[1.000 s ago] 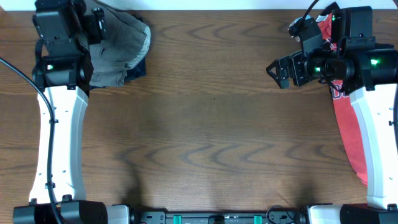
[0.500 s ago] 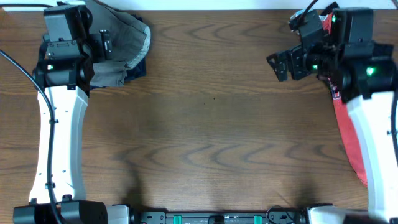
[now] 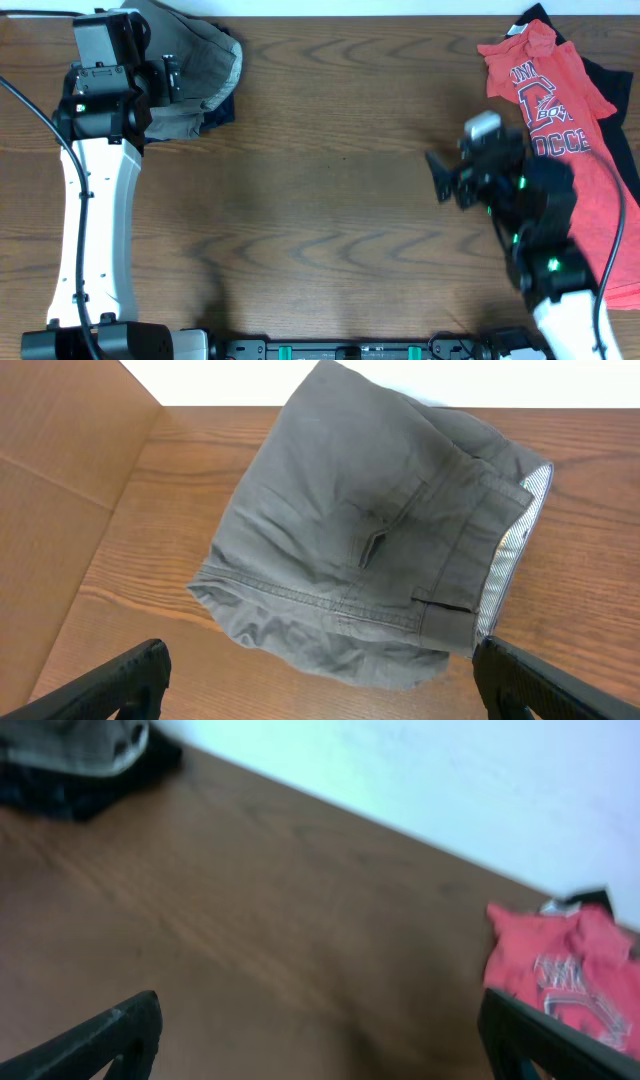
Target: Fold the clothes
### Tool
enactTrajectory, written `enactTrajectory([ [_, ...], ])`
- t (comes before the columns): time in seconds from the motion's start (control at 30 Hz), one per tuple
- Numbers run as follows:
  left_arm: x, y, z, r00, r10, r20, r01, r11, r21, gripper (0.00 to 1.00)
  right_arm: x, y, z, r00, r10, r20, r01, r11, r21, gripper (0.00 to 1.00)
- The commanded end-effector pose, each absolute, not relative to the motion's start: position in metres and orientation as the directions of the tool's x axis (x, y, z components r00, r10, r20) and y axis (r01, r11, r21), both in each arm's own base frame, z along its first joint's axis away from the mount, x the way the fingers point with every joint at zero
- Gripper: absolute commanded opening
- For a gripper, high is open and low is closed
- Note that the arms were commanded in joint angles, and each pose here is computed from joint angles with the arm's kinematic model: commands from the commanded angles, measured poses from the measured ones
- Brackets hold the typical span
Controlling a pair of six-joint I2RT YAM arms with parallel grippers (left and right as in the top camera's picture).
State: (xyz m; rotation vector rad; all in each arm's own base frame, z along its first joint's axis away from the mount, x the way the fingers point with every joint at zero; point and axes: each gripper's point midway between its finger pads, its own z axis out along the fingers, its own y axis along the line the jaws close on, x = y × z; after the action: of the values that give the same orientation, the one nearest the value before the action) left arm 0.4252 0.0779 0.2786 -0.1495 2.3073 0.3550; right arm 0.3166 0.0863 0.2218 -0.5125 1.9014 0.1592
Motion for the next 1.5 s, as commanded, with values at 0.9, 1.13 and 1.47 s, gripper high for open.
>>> enactTrajectory([
  [0.9,0.425,0.08,0.277,-0.69,-0.008,-0.724,-0.226,0.952,0.205,0.98,0.242,0.059,0.139,-0.089,-0.231,-0.969,-0.301,0.934,-0.195,0.99],
  [1.13,0.425,0.08,0.277,-0.69,-0.008,-0.724,-0.226,0.952,0.205,0.98,0.239,0.058,0.159,-0.002,-0.217,-0.976,-0.282,0.937,-0.207,0.99],
  [1.47,0.425,0.08,0.277,-0.69,-0.008,-0.724,-0.226,0.952,0.205,0.98,0.239,0.059,0.16,0.001,-0.217,-0.976,-0.284,0.936,-0.208,0.99],
])
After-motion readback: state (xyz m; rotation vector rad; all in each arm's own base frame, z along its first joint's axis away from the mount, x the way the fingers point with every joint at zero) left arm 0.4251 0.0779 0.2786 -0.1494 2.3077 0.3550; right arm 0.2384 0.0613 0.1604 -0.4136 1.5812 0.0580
